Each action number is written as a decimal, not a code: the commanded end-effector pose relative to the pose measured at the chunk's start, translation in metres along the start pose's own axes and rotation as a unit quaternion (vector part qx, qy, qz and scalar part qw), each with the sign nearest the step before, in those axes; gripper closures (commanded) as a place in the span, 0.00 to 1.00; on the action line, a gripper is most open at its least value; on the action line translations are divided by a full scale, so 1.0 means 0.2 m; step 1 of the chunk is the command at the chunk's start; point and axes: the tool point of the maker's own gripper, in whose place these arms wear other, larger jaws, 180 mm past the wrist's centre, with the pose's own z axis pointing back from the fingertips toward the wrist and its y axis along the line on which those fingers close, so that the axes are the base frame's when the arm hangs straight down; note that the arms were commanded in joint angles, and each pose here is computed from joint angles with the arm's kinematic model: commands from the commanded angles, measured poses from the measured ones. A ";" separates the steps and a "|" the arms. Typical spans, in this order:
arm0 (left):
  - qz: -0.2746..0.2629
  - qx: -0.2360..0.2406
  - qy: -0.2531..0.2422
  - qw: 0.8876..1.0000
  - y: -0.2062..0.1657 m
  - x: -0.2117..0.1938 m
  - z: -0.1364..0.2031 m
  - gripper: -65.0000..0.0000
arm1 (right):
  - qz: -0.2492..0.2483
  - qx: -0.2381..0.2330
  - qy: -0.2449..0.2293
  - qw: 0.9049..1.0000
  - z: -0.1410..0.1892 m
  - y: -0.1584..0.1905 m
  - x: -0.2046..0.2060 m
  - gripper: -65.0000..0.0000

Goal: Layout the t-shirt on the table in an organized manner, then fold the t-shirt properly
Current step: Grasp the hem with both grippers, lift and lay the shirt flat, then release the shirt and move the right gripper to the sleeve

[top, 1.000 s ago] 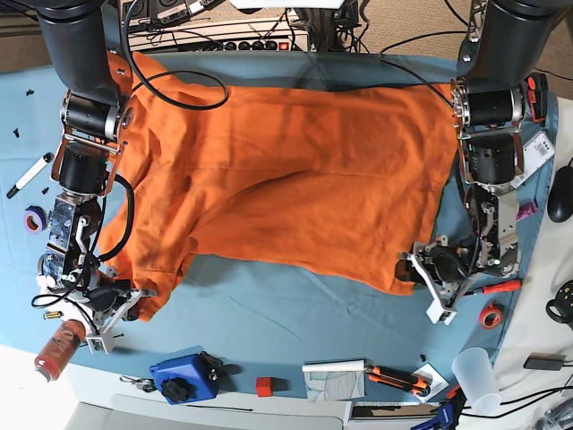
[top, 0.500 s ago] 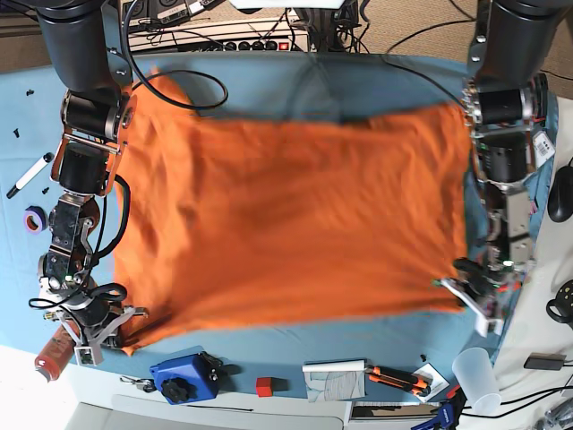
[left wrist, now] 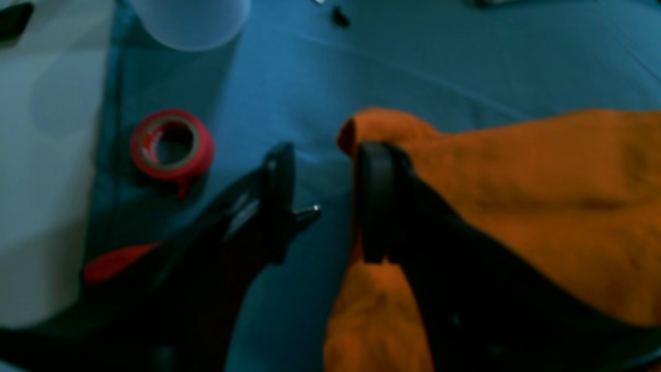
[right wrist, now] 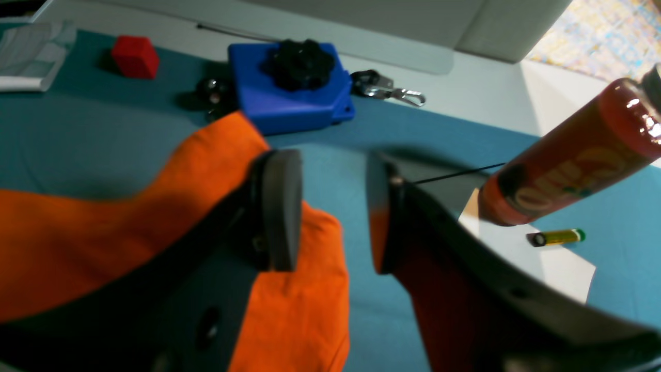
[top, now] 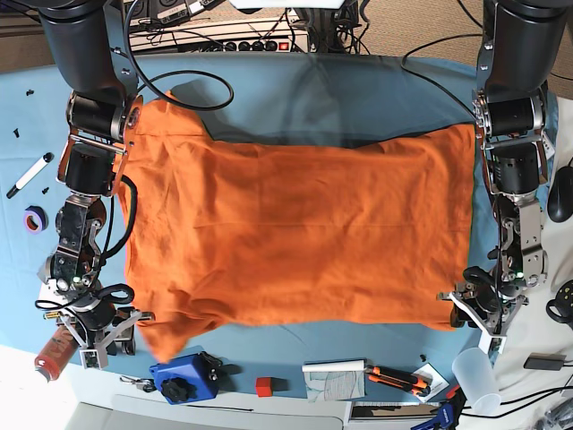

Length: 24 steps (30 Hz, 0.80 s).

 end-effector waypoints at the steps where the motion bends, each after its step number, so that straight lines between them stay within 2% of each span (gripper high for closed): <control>1: -0.004 0.003 -0.040 0.999 0.03 0.16 0.02 0.64 | 0.001 -0.013 -0.048 0.999 0.02 -0.07 0.18 0.65; 7: -0.005 0.006 -0.038 0.999 0.05 0.16 0.03 0.64 | -0.005 -0.046 -0.068 0.997 0.03 -0.16 0.25 0.65; 10: 0.017 -0.010 -0.022 1.000 0.04 0.15 0.05 0.64 | -0.005 -0.056 -0.066 0.996 0.06 -0.23 0.30 0.65; 12: 0.026 -0.026 -0.012 0.999 0.03 0.17 0.08 0.68 | -0.013 -0.058 -0.055 0.997 0.09 -0.27 0.33 0.65; 14: 0.019 -0.043 -0.008 0.999 0.03 0.21 0.13 0.78 | -0.019 -0.056 -0.061 0.996 0.14 -0.29 0.38 0.65; 17: 0.012 -0.070 -0.009 0.997 0.05 0.29 0.26 0.89 | -0.025 -0.036 -0.076 0.996 0.28 -0.30 0.44 0.65; 20: 0.037 -0.092 -0.041 0.994 0.09 0.40 0.46 0.92 | -0.035 -0.013 -0.092 0.995 0.46 -0.30 0.45 0.65; 24: 0.058 -0.082 -0.057 0.993 0.20 0.40 0.72 1.00 | -0.047 -0.007 -0.073 0.996 0.66 -0.31 0.34 0.65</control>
